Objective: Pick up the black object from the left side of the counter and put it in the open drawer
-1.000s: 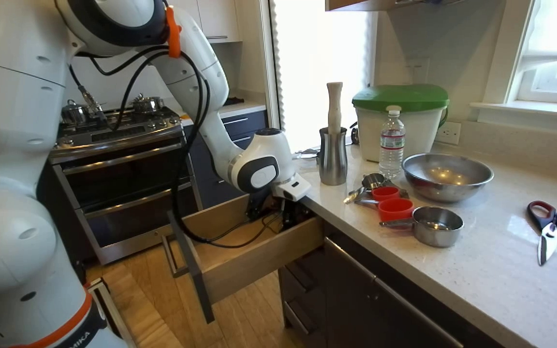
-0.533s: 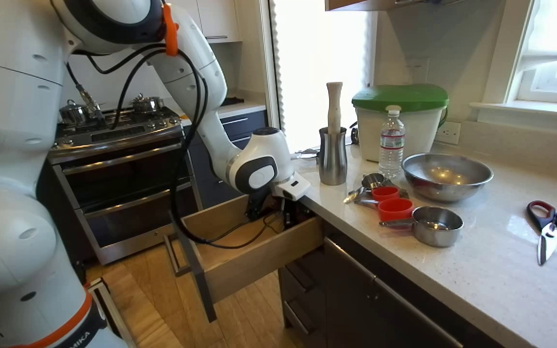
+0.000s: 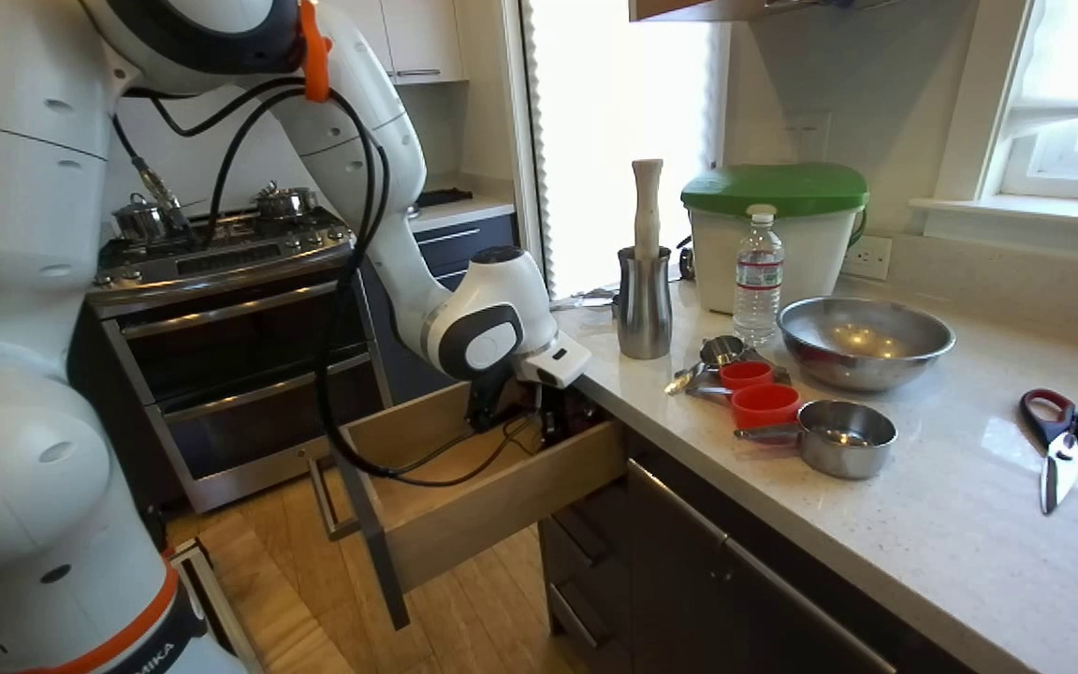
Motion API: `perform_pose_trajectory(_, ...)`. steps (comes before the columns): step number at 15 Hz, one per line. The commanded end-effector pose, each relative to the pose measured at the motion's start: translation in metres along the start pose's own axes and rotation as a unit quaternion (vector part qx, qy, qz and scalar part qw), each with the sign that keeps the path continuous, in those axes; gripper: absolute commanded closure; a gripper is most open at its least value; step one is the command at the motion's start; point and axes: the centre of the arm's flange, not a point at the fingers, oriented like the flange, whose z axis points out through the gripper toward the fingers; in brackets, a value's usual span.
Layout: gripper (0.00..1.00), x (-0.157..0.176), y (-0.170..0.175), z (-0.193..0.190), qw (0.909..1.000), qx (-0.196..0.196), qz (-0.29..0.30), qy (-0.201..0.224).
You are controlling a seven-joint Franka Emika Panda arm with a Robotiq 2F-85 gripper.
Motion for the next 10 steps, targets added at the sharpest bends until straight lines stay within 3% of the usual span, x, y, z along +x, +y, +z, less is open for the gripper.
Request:
perform_pose_trajectory(1, 0.11, -0.004, 0.02, -0.05, 0.9989, 0.031, -0.016, 0.03)
perform_pose_trajectory(4, 0.05, -0.012, 0.022, -0.074, 0.9973, 0.049, -0.035, 0.043)
perform_pose_trajectory(6, 0.0, -0.018, 0.028, -0.091, 0.9963, 0.05, -0.063, 0.029)
perform_pose_trajectory(10, 0.0, -0.044, 0.039, -0.128, 0.9879, 0.059, -0.143, 0.013)
